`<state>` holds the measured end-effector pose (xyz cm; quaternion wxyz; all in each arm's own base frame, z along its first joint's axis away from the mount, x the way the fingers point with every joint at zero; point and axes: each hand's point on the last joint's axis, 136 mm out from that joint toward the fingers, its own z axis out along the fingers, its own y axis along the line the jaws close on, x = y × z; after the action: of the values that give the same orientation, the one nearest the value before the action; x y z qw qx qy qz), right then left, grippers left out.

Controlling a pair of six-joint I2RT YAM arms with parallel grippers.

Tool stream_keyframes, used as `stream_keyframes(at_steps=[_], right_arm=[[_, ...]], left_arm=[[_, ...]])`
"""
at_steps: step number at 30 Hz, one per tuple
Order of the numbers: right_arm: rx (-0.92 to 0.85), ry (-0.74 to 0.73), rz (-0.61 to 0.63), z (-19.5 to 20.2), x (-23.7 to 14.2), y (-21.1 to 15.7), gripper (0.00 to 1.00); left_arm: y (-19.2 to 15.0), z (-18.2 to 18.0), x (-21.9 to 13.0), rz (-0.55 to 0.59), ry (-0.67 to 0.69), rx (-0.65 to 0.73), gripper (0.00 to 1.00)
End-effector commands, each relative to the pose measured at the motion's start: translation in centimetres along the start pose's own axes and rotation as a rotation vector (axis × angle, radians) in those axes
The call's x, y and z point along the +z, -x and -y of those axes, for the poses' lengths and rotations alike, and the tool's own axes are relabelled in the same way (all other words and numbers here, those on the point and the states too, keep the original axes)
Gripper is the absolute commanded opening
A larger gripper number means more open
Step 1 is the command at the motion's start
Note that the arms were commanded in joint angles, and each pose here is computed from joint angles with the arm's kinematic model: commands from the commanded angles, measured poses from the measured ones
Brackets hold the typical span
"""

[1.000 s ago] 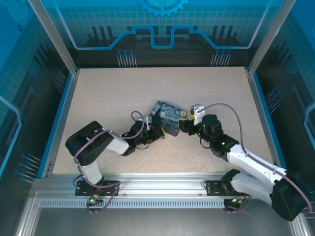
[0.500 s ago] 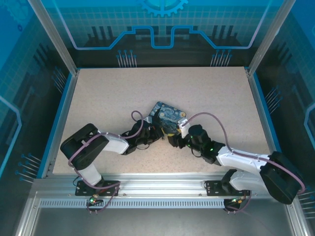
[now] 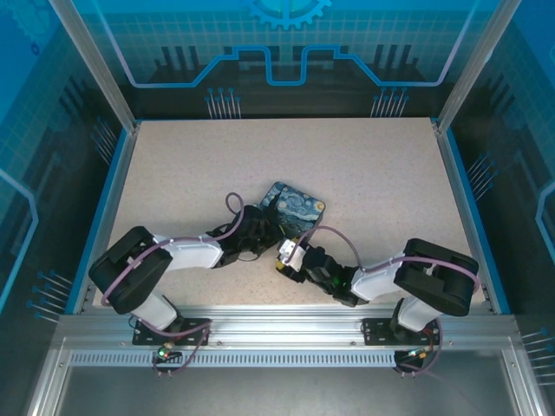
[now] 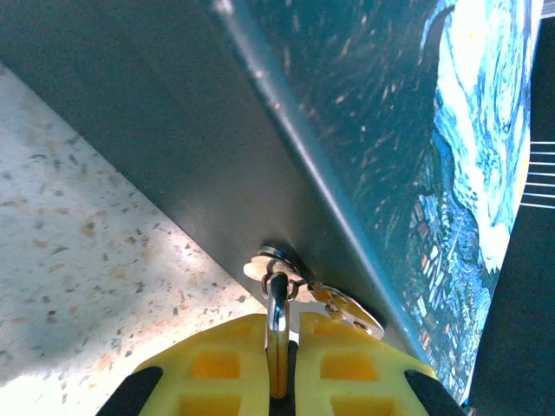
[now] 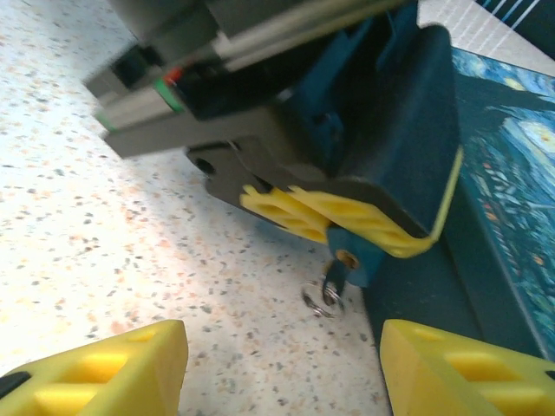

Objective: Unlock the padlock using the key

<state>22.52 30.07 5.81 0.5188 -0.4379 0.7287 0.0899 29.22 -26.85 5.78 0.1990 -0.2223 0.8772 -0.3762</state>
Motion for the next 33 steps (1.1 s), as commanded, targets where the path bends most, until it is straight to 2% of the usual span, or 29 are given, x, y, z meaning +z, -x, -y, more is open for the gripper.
stream_keyframes(at_steps=[1,17,21,25,33], right_arm=[[-0.023,-0.071,0.063,1.0,0.3,1.8,0.61],[-0.012,-0.078,0.05,0.7,1.5,2.3,0.39],[-0.013,-0.085,0.041,0.7,1.7,2.2,0.32],[-0.006,-0.103,0.029,1.0,1.7,1.8,0.2],[0.052,-0.148,0.026,1.8,1.7,1.6,0.05]], left_arm=[[0.6,1.2,-0.9,0.026,0.005,0.004,0.08],[0.5,2.1,-0.5,0.015,-0.037,-0.022,0.07],[0.4,2.1,-0.5,0.013,-0.042,-0.029,0.07],[0.4,2.2,-0.5,0.011,-0.049,-0.031,0.07],[0.2,2.3,-0.4,0.0,-0.055,-0.031,0.07]])
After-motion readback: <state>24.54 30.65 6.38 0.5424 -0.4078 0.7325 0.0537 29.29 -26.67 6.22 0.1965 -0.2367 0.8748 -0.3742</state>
